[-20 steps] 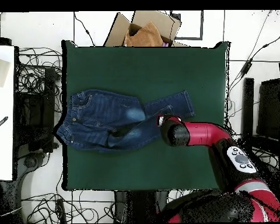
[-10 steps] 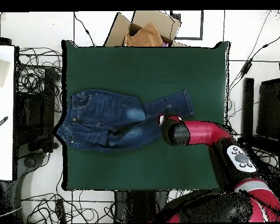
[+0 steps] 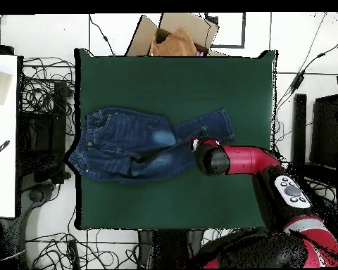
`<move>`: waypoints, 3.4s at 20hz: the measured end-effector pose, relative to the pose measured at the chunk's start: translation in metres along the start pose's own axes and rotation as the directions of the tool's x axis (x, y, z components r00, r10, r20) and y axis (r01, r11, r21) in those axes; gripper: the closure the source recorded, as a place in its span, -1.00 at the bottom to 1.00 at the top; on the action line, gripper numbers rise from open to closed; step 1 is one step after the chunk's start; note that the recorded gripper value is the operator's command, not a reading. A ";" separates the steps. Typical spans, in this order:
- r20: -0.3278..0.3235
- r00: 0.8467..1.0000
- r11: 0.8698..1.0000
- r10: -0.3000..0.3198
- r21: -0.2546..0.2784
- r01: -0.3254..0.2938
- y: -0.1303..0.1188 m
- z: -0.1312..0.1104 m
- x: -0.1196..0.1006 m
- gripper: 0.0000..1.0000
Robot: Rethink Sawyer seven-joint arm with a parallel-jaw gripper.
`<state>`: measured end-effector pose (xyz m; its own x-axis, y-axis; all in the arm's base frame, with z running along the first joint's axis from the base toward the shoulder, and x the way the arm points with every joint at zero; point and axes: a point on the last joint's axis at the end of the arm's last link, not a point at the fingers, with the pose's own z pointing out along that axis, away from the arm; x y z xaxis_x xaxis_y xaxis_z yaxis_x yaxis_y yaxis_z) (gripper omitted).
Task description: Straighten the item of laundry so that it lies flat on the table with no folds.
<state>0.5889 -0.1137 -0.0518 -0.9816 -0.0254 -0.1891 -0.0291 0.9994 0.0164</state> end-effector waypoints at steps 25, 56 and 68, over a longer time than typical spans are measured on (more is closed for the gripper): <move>-0.027 0.976 0.975 0.216 -0.053 -0.217 -0.112 -0.092 0.048 1.00; 0.020 0.961 0.957 0.275 -0.102 -0.271 -0.147 -0.148 0.080 -1.00; 0.023 0.975 0.972 0.221 -0.094 -0.217 -0.133 -0.145 0.074 -1.00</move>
<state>0.4929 -0.2521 0.0741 -0.9592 0.1961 -0.2035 0.1676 0.9745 0.1490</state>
